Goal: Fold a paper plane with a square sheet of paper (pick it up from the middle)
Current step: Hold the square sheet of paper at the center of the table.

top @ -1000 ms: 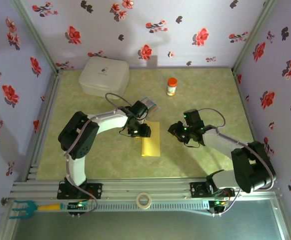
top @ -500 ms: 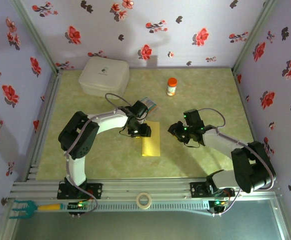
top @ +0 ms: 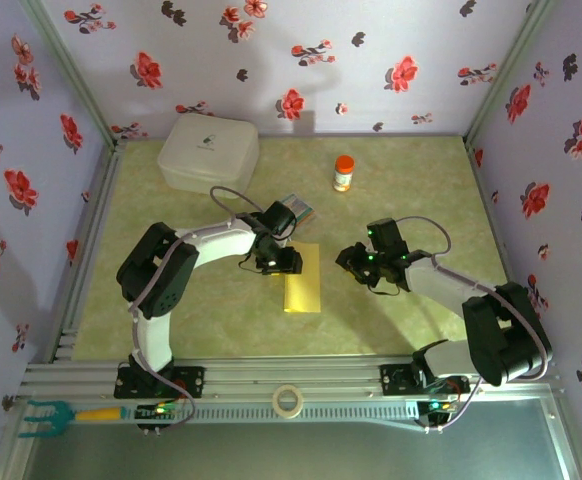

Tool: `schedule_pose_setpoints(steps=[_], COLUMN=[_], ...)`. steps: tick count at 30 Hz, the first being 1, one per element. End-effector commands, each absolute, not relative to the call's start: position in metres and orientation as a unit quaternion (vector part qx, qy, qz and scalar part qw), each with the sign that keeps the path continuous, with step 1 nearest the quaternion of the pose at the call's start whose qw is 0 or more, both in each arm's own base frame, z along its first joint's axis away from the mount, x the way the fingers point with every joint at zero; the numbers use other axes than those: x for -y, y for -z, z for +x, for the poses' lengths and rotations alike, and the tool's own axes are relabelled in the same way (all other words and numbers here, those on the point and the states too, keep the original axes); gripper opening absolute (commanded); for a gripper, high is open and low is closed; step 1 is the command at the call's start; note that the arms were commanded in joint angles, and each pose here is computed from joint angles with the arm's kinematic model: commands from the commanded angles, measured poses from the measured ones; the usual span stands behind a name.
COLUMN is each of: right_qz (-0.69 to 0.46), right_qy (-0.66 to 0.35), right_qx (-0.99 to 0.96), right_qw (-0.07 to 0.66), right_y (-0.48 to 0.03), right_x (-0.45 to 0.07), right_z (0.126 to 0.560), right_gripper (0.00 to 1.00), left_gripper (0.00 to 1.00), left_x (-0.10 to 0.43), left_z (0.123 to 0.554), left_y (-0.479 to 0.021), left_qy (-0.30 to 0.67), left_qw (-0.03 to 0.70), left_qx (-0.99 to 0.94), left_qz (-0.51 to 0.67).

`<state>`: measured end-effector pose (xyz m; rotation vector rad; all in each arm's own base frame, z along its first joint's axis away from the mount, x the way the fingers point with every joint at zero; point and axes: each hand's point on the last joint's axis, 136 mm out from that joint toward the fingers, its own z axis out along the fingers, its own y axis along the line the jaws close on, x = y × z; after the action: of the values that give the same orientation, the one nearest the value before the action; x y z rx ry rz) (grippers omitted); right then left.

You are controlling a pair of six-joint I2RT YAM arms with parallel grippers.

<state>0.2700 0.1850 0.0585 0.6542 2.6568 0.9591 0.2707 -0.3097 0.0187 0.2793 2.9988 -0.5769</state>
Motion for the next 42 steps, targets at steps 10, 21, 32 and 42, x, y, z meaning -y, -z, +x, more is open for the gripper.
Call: schedule_pose_setpoints(steps=[10,21,32,42], right_qz=[0.204,0.173,0.125,0.088], right_qy=[-0.349,-0.357,-0.349,-0.344], right_qx=[-0.909,-0.914,-0.927,-0.934], right_qw=[0.103,0.087,0.064,0.044], right_y=[-0.052,-0.050,-0.039,-0.036], right_x=[-0.200,-0.221,-0.252,-0.275], right_z=[0.269,0.267,0.266,0.266], right_gripper=[0.24,0.20,0.00,0.00], left_gripper=[0.47,0.47,0.47,0.47], left_x=[0.270,0.269,0.269,0.268], left_z=[0.265,0.264,0.264,0.260], left_y=[0.031,0.031,0.033,0.037], left_qy=[0.095,0.095,0.095,0.096], left_qw=[0.010,0.010,0.009,0.004], left_qx=[-0.993,-0.993,-0.992,-0.992], left_qz=[0.074,0.075,0.076,0.077])
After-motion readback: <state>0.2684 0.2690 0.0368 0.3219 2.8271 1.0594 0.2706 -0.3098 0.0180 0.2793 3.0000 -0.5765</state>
